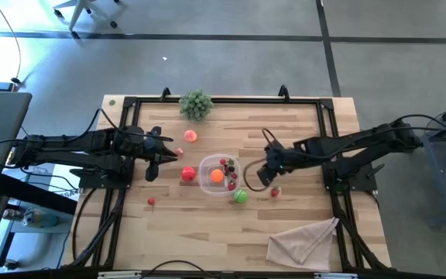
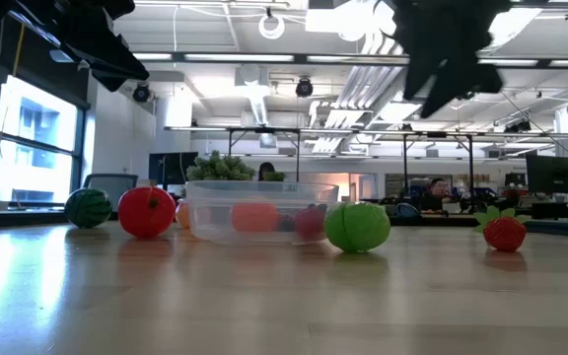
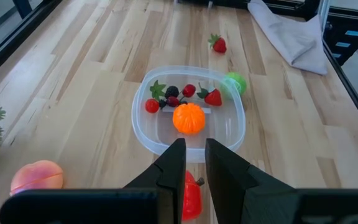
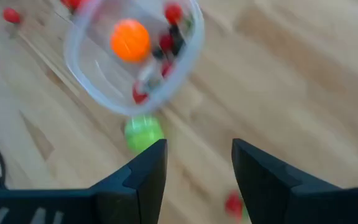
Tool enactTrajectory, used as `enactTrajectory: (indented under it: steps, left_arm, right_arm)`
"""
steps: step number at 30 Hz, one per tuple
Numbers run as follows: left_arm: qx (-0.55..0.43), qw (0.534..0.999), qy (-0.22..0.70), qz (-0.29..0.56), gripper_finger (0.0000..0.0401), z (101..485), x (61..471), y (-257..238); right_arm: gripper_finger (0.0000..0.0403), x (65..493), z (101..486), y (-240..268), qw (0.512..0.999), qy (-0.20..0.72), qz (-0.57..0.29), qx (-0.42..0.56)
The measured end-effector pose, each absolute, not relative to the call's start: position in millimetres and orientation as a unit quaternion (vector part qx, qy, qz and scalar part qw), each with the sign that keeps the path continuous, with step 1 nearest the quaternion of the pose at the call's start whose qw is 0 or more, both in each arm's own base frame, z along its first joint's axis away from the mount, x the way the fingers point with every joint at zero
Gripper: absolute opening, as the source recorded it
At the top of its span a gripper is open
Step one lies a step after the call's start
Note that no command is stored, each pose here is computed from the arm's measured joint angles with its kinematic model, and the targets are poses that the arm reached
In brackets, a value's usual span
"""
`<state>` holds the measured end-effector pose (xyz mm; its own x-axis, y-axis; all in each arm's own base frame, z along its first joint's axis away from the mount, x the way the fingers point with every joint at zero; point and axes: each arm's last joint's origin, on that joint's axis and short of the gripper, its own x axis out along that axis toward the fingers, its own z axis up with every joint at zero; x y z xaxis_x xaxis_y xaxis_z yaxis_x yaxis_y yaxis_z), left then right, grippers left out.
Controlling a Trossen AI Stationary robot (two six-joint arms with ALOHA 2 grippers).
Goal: Pick and placing Produce into tupperware
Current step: Put the strawberry into the transparent bin
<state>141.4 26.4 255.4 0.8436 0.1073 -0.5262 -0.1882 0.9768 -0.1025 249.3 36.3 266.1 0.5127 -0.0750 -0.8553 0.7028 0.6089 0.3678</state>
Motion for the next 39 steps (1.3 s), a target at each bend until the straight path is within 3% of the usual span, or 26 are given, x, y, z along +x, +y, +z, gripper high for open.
enactTrajectory:
  steps: [9, 22, 30, 39]
  left_arm:
    - [-0.075, 0.957, 0.269, 0.077, 0.0051, 255.4, 141.4, 26.4]
    - [-0.075, 0.957, 0.269, 0.077, 0.0051, 255.4, 141.4, 26.3]
    - [-0.075, 0.957, 0.269, 0.077, 0.0051, 255.4, 141.4, 26.4]
    - [-0.075, 0.957, 0.269, 0.077, 0.0051, 255.4, 141.4, 26.3]
  right_arm:
    - [0.0172, 219.5, 260.3, 77.2, 0.696, 0.462, -0.326, 0.442]
    - [0.0172, 199.5, 249.8, 118.2, 0.677, 0.378, -0.420, 0.471]
    - [0.0172, 216.3, 218.4, 128.7, 0.629, 0.395, -0.476, 0.470]
    - [0.0172, 235.5, 188.6, 138.3, 0.618, 0.412, -0.484, 0.463]
